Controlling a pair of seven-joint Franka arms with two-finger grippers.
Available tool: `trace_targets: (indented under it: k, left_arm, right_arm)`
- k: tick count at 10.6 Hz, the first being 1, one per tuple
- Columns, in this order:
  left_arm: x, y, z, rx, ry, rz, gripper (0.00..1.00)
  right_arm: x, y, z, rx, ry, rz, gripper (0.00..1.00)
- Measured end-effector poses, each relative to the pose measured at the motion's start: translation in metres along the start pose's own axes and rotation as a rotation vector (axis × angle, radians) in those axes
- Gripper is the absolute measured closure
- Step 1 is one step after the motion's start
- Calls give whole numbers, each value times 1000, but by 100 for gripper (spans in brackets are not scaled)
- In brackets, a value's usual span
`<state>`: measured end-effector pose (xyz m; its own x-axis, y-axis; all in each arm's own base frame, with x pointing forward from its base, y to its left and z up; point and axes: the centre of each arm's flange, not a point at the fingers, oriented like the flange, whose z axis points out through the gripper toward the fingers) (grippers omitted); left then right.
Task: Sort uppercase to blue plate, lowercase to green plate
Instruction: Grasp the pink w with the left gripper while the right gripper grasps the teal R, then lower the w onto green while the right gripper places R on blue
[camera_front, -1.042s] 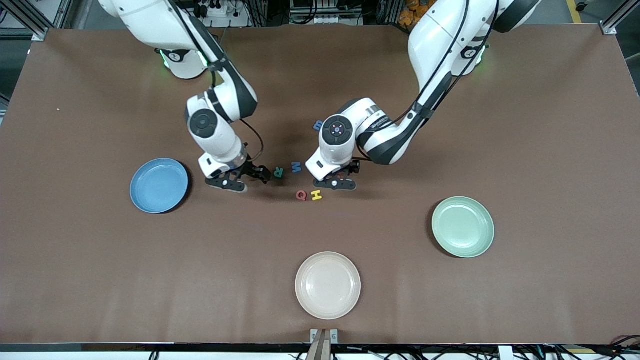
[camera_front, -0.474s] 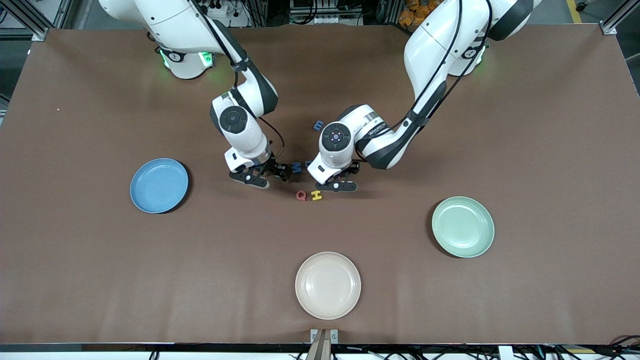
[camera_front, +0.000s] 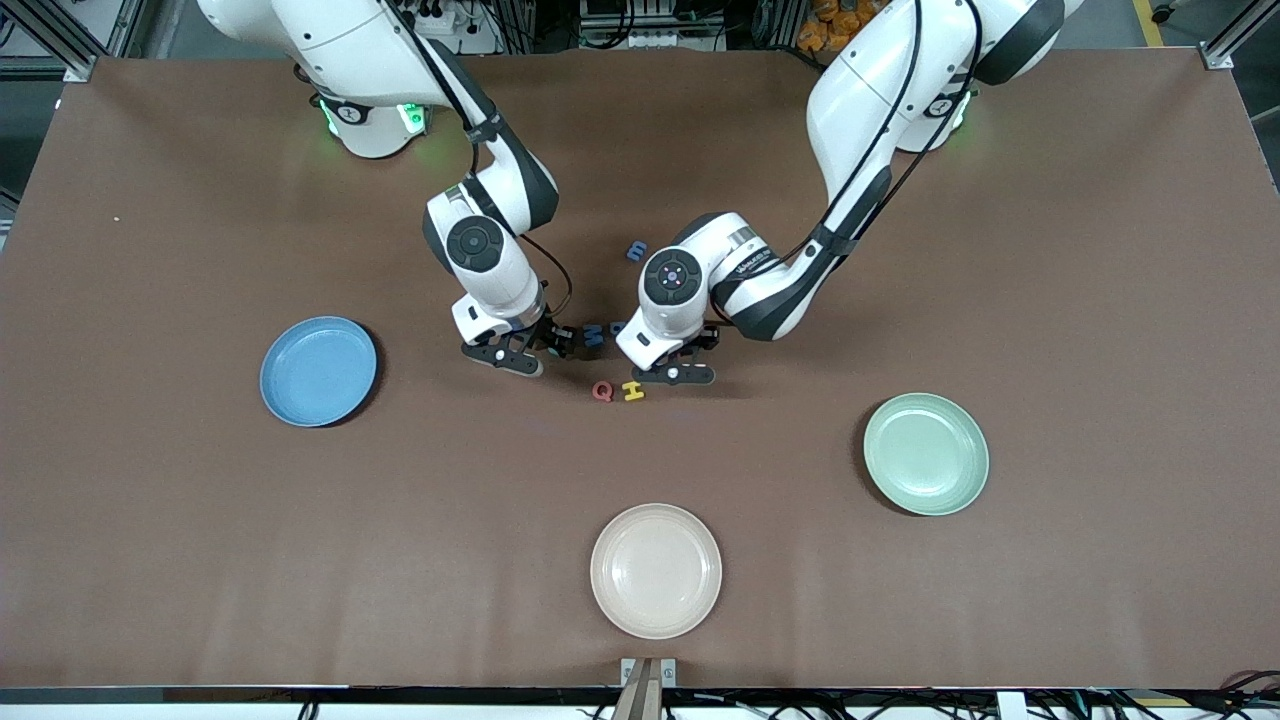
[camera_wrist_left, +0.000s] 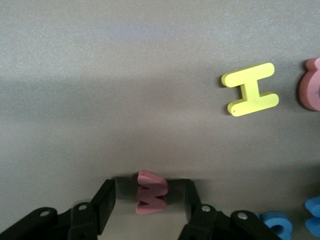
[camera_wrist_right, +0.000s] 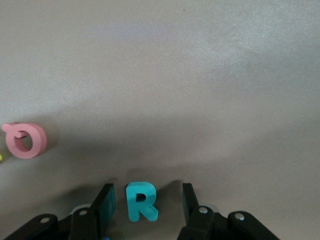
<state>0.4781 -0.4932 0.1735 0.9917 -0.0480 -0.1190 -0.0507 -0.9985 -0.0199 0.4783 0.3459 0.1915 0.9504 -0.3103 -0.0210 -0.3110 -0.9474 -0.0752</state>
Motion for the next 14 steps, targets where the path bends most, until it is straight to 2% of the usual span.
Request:
trace_targets:
  k: [3,4,5,8,9,12,14]
  left_arm:
    - [2,-1,0,0,1,-18,44]
    - [3,-1,-2,-3,5,-20,63]
    - [3,-1,-3,-4,6,-20,74]
    - [10,-7,-4,-6,13,-34,73]
    - [26,-20,-12,-16,30,-60,73]
    - [92,-104,-95,-70,98,-116,73]
    - [126,-180,-133,-75,122,-63,73]
  right_arm:
    - [1,-1,7,-8,-5,2,39]
    - [-2,-3,10,-11,-7,11,39]
    - [-5,-7,11,-10,-7,16,39]
    - [-10,-14,13,-17,0,-5,39]
    - [-10,-14,15,-24,3,-13,43]
    - [-10,-13,16,-32,2,-18,52]
    - [-10,-14,16,-36,1,-23,53]
